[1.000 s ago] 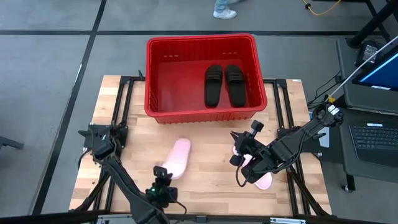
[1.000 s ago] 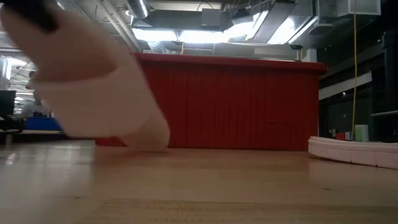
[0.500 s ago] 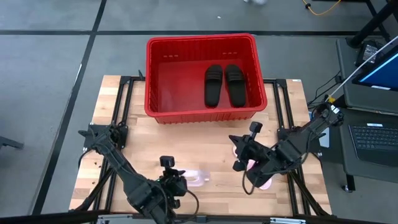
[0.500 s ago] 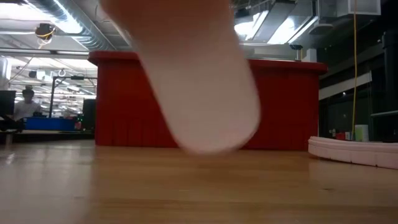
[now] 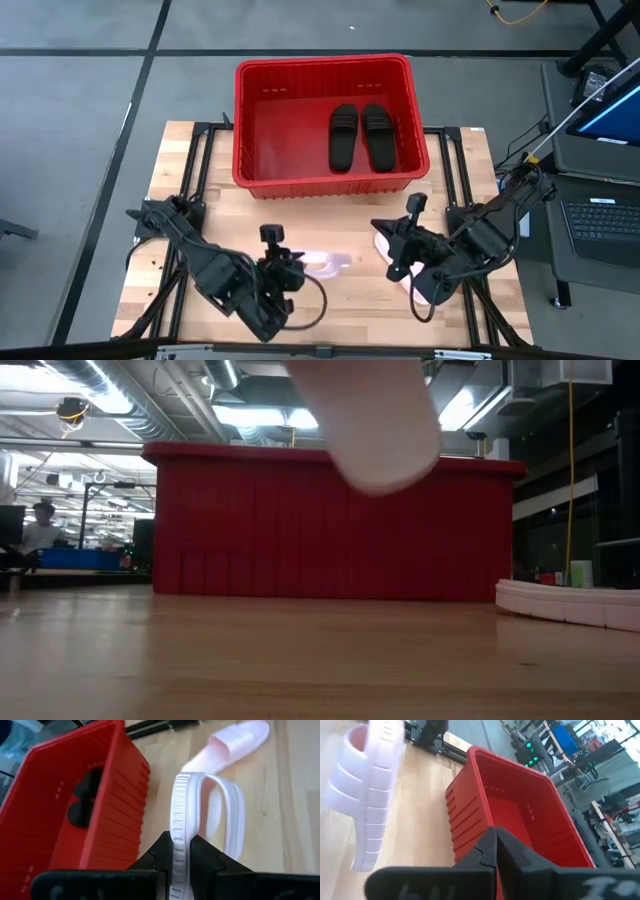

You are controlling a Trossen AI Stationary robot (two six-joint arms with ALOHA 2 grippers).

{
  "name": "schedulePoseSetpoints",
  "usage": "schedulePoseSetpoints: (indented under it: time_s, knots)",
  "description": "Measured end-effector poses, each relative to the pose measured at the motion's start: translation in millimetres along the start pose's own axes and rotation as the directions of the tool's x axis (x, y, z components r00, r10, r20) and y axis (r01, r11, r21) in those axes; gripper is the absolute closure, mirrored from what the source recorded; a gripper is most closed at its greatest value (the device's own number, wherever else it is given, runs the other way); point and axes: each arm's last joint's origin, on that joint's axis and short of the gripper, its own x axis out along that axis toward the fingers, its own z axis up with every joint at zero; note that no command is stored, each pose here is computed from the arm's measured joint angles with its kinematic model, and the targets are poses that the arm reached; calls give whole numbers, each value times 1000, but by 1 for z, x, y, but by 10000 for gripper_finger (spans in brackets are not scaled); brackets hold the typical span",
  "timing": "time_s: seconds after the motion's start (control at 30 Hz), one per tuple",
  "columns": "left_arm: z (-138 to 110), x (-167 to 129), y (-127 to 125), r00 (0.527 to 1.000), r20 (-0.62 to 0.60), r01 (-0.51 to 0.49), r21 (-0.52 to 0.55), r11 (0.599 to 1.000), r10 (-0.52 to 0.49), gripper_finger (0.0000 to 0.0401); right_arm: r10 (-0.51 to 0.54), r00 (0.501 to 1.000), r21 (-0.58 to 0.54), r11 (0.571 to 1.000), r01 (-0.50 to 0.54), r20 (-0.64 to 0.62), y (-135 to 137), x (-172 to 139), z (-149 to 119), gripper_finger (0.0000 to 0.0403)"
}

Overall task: Pick and place slides into bin
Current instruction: Put the left pink slide into the bin

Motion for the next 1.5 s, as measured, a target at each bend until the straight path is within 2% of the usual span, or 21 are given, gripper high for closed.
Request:
schedulePoseSetpoints:
  time_s: [0.27,0.47,0.7,0.83,1.1,1.2,1.33,1.5]
  knots:
    - [6,-20,39,997,74,-25,-40,999,28,369,3,999,-37,999,-2,32,-12,-8,10,374]
    - [10,-32,76,987,134,-84,-43,996,89,369,4,999,-175,985,4,45,-13,-7,13,371]
    - [10,-36,128,981,133,-137,-22,990,138,369,-19,994,-245,969,44,104,-17,0,26,371]
    - [10,-36,155,985,125,-118,-10,993,119,369,-43,988,-261,962,82,150,-23,5,36,370]
    - [10,-38,205,986,169,3,-14,1000,-1,369,-123,974,-401,896,191,188,-37,24,51,370]
    - [7,-41,223,981,191,23,-36,999,-16,369,-151,970,-450,865,223,191,-41,33,54,366]
    - [1,-46,246,977,214,39,-99,994,-17,369,-157,965,-523,816,247,212,-39,43,60,342]
    - [-4,-47,267,958,258,173,-175,969,-124,369,-196,949,-594,744,307,245,-34,60,71,301]
